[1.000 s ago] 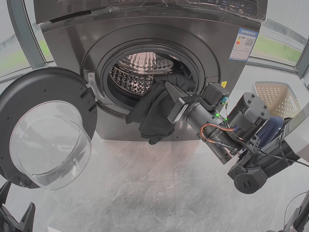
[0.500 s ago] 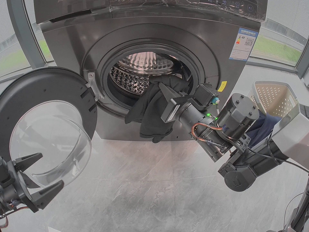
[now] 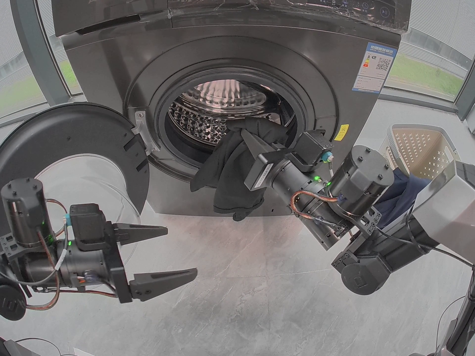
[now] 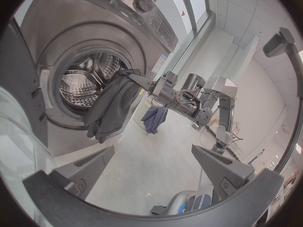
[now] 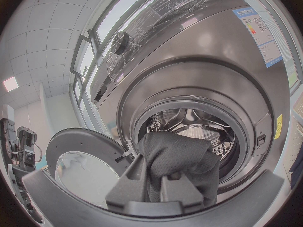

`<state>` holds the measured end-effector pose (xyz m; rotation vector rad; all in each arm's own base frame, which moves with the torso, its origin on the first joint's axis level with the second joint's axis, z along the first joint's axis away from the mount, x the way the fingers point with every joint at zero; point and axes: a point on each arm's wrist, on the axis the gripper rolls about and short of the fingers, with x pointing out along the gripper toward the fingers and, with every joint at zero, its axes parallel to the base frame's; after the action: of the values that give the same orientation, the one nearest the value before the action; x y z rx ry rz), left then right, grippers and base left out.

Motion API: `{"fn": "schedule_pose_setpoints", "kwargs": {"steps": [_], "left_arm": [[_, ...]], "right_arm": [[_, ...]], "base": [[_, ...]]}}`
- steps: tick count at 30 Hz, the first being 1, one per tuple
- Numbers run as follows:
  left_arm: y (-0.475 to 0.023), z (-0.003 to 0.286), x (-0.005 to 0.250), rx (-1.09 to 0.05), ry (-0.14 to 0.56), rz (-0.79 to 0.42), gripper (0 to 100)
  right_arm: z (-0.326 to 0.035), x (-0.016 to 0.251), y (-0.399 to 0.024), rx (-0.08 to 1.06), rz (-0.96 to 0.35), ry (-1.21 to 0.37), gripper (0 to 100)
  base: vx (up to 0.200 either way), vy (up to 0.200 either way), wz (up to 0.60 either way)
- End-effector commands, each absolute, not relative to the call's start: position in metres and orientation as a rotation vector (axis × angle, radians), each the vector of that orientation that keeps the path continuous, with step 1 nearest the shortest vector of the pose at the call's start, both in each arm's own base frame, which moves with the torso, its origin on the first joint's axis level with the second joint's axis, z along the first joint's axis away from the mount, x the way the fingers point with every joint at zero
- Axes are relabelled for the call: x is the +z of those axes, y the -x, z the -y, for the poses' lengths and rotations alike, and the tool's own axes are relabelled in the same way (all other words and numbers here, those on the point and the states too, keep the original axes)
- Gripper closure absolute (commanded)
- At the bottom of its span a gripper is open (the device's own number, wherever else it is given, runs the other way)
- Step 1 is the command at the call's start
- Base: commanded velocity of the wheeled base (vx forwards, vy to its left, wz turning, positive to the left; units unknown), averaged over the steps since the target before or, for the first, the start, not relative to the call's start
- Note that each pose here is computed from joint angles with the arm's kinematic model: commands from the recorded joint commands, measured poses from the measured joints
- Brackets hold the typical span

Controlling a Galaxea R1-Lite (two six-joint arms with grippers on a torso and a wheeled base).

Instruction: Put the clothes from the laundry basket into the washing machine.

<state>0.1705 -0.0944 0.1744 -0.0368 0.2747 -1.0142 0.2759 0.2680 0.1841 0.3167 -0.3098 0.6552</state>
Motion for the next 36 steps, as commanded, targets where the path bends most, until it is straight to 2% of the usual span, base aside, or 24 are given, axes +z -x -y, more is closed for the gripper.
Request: {"fn": "schedule_pose_setpoints", "kwargs": {"steps": [1,7,17,22,36], "left_arm": [[-0.198,0.115,0.163,-1.052,0.049,-0.348,0],[-0.215,0.125,0.155,-1.089,0.061,-0.388,0],[-0.254,0.139,0.139,-1.066,0.062,-0.399,0],[-0.277,0.149,0.135,-1.050,0.070,-0.340,0],[-0.305,0.154,0.135,-0.964,0.067,-0.287,0]], "right_arm": [[-0.270,0.185,-0.274,0.659,0.309,-0.320,100],[-0.269,0.185,-0.274,0.650,0.309,-0.320,100],[-0.265,0.194,-0.265,0.660,0.322,-0.329,100],[-0.264,0.192,-0.259,0.671,0.307,-0.325,100],[-0.269,0.191,-0.253,0.692,0.301,-0.327,100]], "base": [[0.000,0.000,0.00],[0.000,0.000,0.00],[0.000,0.000,0.00],[0.000,0.000,0.00],[0.000,0.000,0.00]]}}
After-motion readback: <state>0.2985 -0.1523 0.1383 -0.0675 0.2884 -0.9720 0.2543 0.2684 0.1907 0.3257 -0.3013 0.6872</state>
